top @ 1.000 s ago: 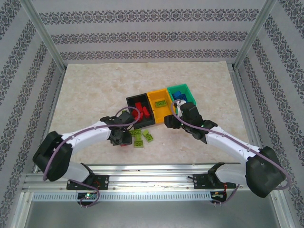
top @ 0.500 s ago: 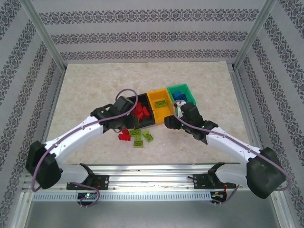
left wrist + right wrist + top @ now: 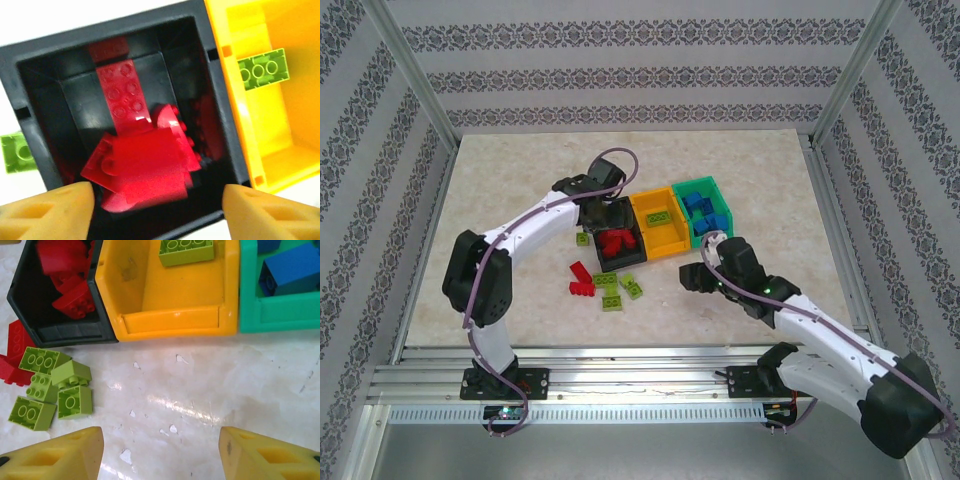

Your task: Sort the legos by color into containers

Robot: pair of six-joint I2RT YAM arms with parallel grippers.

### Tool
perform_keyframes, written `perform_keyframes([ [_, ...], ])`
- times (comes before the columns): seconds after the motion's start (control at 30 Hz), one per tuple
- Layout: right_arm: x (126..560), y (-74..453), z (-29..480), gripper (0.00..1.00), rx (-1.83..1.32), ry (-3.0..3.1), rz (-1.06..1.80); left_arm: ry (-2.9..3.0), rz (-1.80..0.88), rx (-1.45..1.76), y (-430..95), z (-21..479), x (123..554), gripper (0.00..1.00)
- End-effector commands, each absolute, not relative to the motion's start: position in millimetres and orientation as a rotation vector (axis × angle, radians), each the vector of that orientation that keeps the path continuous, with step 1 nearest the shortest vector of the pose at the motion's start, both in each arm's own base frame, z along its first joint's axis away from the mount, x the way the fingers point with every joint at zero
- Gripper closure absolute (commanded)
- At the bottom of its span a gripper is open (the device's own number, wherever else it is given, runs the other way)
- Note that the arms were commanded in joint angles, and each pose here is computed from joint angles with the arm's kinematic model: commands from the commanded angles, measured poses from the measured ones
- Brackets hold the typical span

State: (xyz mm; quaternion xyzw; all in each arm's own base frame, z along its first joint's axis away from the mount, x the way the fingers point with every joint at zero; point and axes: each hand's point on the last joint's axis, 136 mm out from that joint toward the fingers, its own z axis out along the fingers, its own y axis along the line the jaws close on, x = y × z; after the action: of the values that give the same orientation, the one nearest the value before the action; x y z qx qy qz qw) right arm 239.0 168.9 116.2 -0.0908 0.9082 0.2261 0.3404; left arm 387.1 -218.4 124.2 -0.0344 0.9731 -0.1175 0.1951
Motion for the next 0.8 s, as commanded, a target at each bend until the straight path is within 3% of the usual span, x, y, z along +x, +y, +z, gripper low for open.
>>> perform_keyframes([
  [0.0, 233, 157, 109, 0.37, -0.186, 2.387, 0.56, 2.713, -0.316, -0.088, -211, 140, 382, 0.27],
  [0.43, 232, 207, 105, 0.38, -0.291, 2.402, 0.678, 2.57, -0.526, -0.215, -146, 178, 304, 0.22],
  [0.6, 227, 250, 109, 0.38, -0.421, 2.403, 0.741, 2.595, -0.539, -0.3, -104, 177, 265, 0.21],
  [0.67, 222, 271, 114, 0.38, -0.492, 2.394, 0.764, 2.624, -0.505, -0.308, -90, 176, 251, 0.15],
  [0.77, 208, 309, 122, 0.37, -0.666, 2.369, 0.793, 2.675, -0.479, -0.338, -73, 174, 232, 0.14],
])
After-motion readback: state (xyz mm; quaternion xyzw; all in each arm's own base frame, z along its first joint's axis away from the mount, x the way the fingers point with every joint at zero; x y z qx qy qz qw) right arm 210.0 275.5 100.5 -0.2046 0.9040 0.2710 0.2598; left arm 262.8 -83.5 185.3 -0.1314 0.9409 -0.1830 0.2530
